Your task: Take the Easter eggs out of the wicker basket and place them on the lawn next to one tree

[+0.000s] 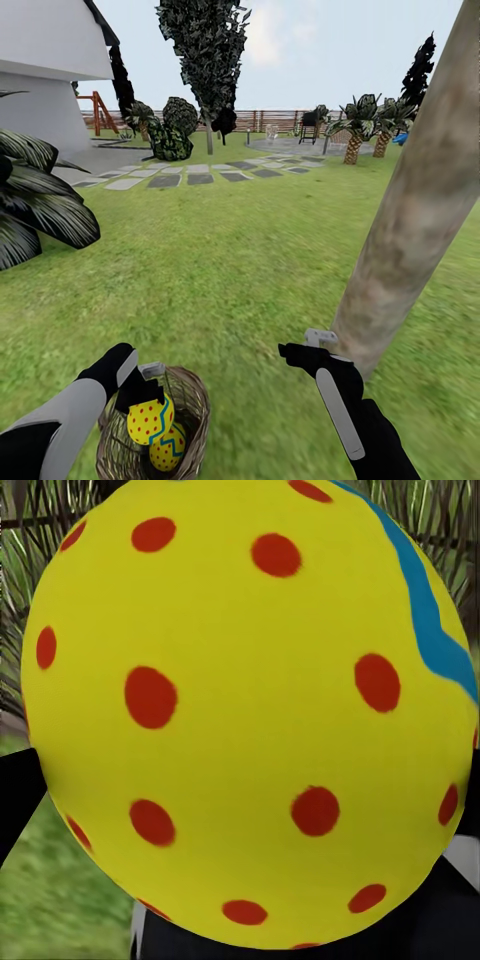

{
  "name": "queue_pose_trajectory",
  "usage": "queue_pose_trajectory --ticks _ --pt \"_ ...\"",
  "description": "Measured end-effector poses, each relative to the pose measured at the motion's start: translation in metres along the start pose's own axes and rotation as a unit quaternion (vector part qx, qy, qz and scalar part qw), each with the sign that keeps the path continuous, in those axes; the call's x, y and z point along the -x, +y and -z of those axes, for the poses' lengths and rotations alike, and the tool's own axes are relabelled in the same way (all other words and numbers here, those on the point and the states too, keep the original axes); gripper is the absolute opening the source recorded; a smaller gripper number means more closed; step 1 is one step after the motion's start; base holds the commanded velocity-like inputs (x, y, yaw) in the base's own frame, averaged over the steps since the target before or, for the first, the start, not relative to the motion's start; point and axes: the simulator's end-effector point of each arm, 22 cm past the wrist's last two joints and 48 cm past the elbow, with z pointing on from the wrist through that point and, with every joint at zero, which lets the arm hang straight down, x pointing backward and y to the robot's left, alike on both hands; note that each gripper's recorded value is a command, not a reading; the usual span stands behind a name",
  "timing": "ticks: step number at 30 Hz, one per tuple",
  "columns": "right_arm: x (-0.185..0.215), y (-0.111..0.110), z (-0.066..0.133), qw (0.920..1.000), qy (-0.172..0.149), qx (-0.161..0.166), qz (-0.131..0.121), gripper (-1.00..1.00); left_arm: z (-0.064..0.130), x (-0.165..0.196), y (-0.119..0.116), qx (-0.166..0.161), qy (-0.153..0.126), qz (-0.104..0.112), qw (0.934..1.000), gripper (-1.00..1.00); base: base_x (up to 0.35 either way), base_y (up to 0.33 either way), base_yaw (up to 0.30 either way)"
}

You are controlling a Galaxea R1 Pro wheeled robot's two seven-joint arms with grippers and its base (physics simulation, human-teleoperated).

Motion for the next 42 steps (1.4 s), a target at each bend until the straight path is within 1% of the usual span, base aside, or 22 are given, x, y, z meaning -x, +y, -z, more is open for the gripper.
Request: queue_pose_trajectory --ticks 14,19,22,28,34,42 --pt "0.019 0.004 0.017 1.0 0.0 0.0 -0.001 1.0 0.025 -0.001 -0.009 -0.002 0.0 -0.004 1.0 -1.0 0.0 0.0 0.0" --pt "0.023 0.012 0.023 0.9998 0.005 0.014 -0.014 1.0 0.034 0.0 -0.014 -0.005 -0.002 -0.006 1.0 -1.0 0.0 0.0 0.0" --pt "0.026 0.014 0.026 0.9996 0.007 0.018 -0.018 1.0 0.04 0.0 -0.015 -0.005 -0.002 -0.006 1.0 -1.0 0.0 0.0 0.0" --pt "0.034 0.017 0.033 0.9996 0.007 0.019 -0.019 1.0 0.051 0.001 -0.015 -0.005 -0.004 -0.006 1.0 -1.0 0.0 0.0 0.0" --pt "0.041 0.018 0.04 0.9996 0.007 0.019 -0.019 1.0 0.066 0.007 -0.017 -0.007 -0.014 -0.007 0.9999 -1.0 0.0 0.0 0.0" --pt "0.051 0.021 0.05 0.9996 0.007 0.019 -0.019 1.0 0.08 0.008 -0.019 -0.007 -0.016 -0.007 0.9998 -1.0 0.0 0.0 0.0"
